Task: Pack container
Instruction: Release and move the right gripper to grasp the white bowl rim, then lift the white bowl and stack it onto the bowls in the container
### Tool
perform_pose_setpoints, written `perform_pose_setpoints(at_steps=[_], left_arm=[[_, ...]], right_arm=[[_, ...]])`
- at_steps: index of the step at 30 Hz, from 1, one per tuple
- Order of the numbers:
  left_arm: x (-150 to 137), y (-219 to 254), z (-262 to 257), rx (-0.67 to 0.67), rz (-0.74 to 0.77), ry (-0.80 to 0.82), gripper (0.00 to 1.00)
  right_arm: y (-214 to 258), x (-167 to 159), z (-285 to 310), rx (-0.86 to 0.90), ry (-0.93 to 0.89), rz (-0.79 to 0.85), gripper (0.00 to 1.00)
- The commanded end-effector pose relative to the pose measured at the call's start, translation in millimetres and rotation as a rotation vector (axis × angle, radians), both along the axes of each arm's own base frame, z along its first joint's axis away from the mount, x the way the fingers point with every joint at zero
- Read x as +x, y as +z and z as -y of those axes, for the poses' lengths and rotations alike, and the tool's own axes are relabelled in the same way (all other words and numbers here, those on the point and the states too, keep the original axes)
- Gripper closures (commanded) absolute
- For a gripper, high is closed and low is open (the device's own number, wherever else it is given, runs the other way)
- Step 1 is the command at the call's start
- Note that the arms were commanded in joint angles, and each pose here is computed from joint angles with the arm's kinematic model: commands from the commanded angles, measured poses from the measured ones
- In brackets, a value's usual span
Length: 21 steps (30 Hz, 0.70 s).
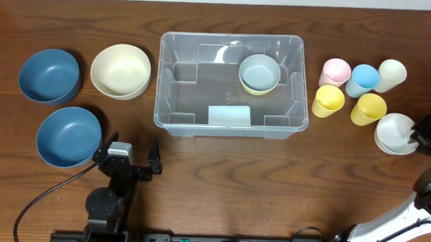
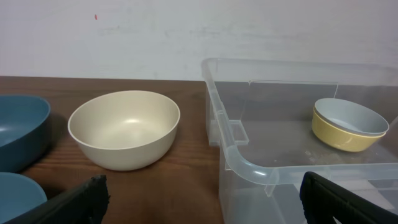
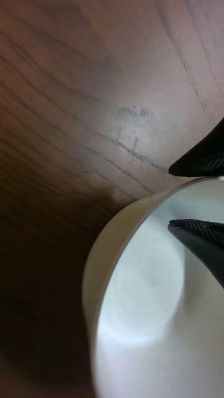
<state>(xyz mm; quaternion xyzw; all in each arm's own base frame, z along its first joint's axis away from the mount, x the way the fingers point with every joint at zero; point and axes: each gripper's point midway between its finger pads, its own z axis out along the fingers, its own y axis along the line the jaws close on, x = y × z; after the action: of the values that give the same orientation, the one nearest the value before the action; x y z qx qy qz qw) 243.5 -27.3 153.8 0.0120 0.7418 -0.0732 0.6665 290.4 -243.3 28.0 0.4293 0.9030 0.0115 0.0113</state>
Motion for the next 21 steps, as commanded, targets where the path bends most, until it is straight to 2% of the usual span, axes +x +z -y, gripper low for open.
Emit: perform_pose_setpoints(at_steps=[1, 6, 15, 21], left_arm=[[-1, -15, 1, 0.015, -0.045, -0.012, 0.02], [-1, -15, 1, 0.015, -0.045, -0.012, 0.02], [-1, -15, 1, 0.015, -0.045, -0.012, 0.02], [-1, -15, 1, 0.015, -0.045, -0.012, 0.02]], right_arm=[[2, -2, -1, -0.02, 0.013, -0.008, 0.8], [2, -4, -1, -0.021, 0.013, -0.013, 0.98], [4, -14, 5, -0.038, -0.051, -0.051, 0.99], [41, -11, 20, -0.049, -0.113, -0.036, 0.99]])
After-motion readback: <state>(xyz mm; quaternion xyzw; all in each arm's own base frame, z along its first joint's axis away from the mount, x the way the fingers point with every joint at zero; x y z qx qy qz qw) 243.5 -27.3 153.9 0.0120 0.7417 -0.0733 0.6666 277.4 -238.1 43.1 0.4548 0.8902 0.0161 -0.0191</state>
